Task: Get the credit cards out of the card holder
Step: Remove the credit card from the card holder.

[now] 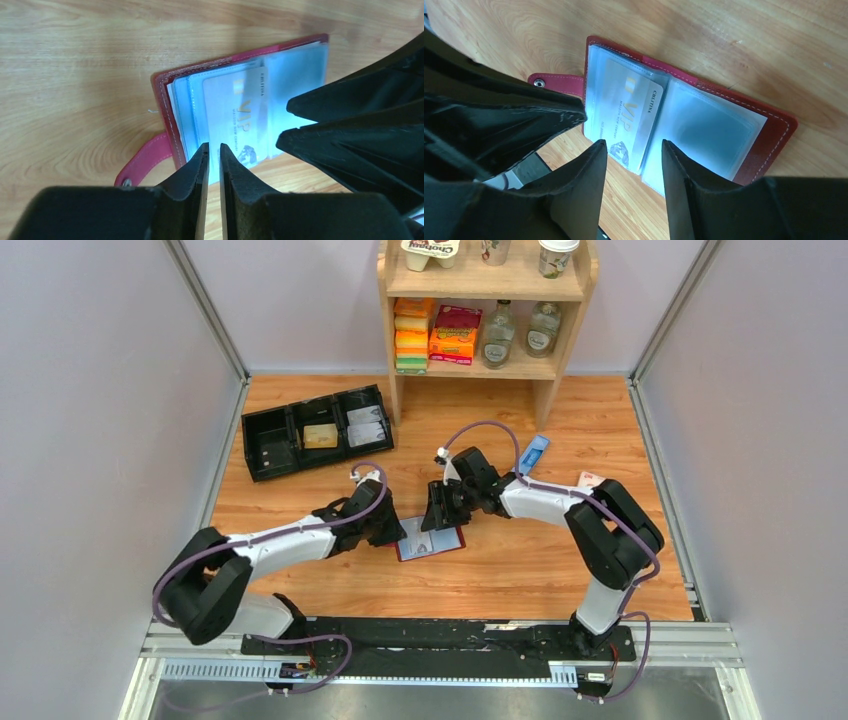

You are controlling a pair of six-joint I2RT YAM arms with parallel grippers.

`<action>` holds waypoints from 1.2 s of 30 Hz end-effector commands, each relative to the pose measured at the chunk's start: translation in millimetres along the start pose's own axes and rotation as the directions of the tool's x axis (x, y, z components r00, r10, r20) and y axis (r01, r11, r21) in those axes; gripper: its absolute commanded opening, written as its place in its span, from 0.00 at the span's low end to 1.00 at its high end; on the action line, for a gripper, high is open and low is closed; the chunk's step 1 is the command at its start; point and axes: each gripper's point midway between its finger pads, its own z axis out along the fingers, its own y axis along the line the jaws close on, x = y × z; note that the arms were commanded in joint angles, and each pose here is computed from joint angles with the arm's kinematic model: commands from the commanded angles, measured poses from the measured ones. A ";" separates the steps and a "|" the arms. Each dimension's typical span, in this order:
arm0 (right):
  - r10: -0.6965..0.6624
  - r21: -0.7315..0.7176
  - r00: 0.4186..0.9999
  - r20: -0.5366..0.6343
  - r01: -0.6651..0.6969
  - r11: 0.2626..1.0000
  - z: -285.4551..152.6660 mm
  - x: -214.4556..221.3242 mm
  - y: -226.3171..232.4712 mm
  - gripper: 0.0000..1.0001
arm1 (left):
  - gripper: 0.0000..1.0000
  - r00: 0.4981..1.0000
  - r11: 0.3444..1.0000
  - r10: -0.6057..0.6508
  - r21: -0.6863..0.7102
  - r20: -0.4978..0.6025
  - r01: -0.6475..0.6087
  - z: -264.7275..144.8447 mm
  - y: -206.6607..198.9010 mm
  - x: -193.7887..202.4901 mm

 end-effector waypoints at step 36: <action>0.253 -0.274 0.964 0.084 -0.222 0.936 -13.2 -12.4 -35.0 0.00 | 0.08 0.992 0.995 -0.055 -0.084 -0.114 0.045 26.5 29.2 32.9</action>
